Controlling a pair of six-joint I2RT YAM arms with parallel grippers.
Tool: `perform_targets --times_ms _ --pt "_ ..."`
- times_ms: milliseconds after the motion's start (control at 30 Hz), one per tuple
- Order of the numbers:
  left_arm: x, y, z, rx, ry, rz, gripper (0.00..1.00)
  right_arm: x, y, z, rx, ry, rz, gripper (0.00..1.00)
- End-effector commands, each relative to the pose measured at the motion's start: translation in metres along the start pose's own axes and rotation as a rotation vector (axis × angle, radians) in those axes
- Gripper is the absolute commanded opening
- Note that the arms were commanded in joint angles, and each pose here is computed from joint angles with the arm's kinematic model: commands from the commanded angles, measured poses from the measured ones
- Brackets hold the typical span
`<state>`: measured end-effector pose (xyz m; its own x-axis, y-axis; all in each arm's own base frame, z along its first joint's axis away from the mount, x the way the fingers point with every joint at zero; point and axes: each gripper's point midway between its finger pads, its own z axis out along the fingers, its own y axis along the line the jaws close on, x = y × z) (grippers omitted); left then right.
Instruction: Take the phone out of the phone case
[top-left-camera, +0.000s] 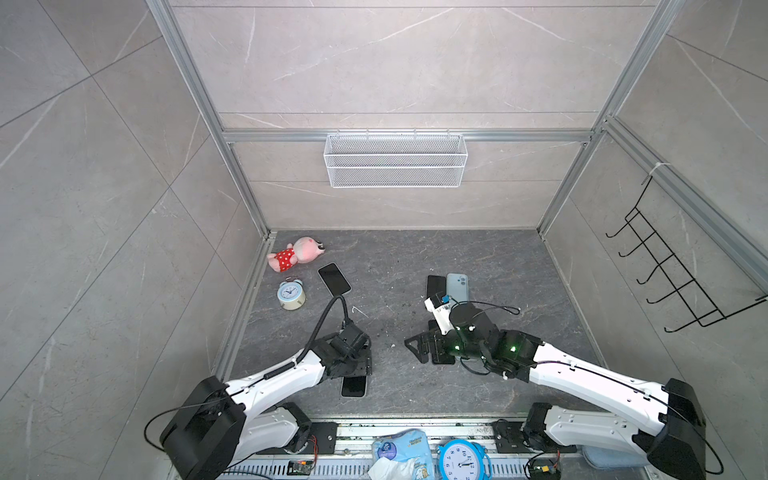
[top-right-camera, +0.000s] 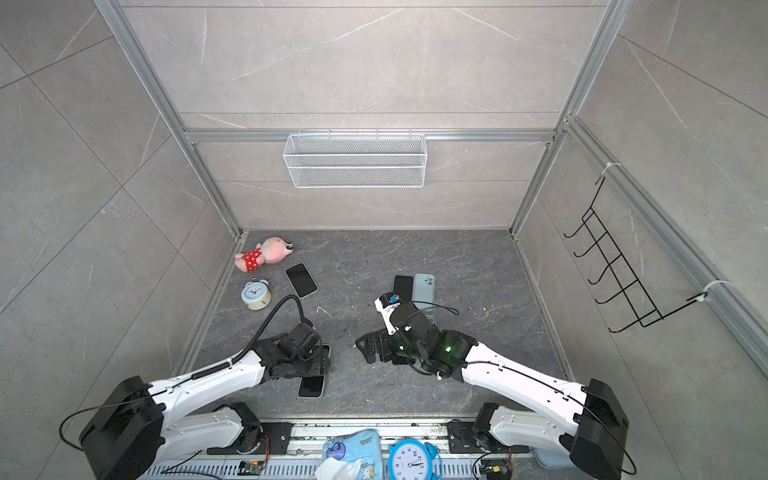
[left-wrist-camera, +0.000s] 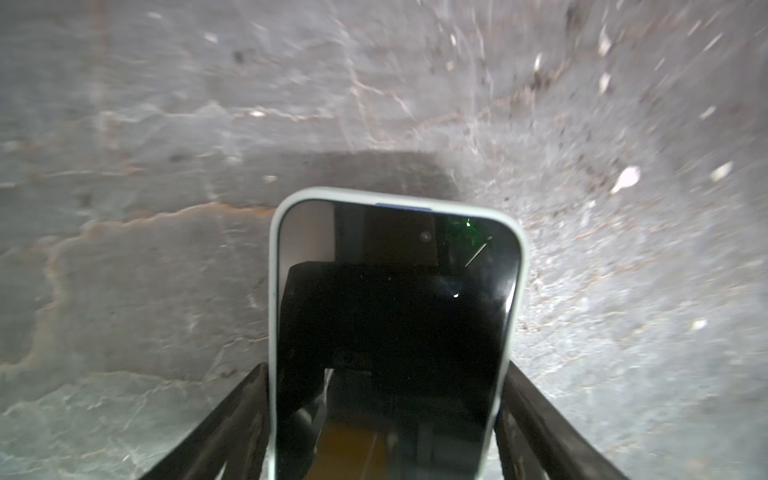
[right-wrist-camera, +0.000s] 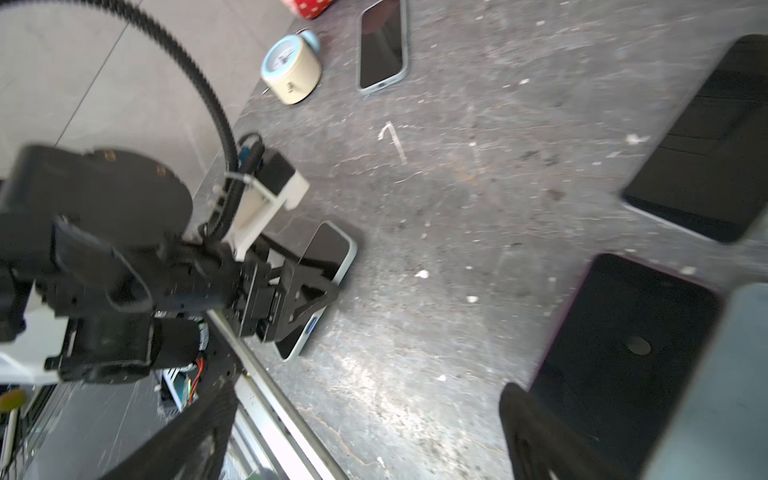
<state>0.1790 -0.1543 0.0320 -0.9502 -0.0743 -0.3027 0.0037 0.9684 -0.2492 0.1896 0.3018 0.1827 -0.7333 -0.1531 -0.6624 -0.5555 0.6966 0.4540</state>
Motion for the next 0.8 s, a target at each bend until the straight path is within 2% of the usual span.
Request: perform_targets --times_ms 0,233,433,600,767 --pt "-0.022 -0.030 -0.020 0.176 -0.093 -0.096 0.55 0.005 0.015 0.012 -0.062 -0.041 -0.013 0.99" --pt "-0.035 -0.049 -0.046 0.316 -0.163 -0.156 0.54 0.036 0.030 0.037 -0.131 -0.045 -0.033 0.93" --pt "-0.040 -0.057 -0.052 0.353 -0.177 -0.161 0.53 0.061 0.049 0.055 -0.165 -0.019 -0.124 0.87" --pt "-0.044 -0.062 -0.058 0.386 -0.190 -0.168 0.52 0.077 0.051 0.072 -0.133 0.021 -0.164 0.85" --pt "-0.044 -0.067 -0.062 0.417 -0.196 -0.171 0.51 0.083 0.043 0.088 -0.091 0.025 -0.147 0.82"
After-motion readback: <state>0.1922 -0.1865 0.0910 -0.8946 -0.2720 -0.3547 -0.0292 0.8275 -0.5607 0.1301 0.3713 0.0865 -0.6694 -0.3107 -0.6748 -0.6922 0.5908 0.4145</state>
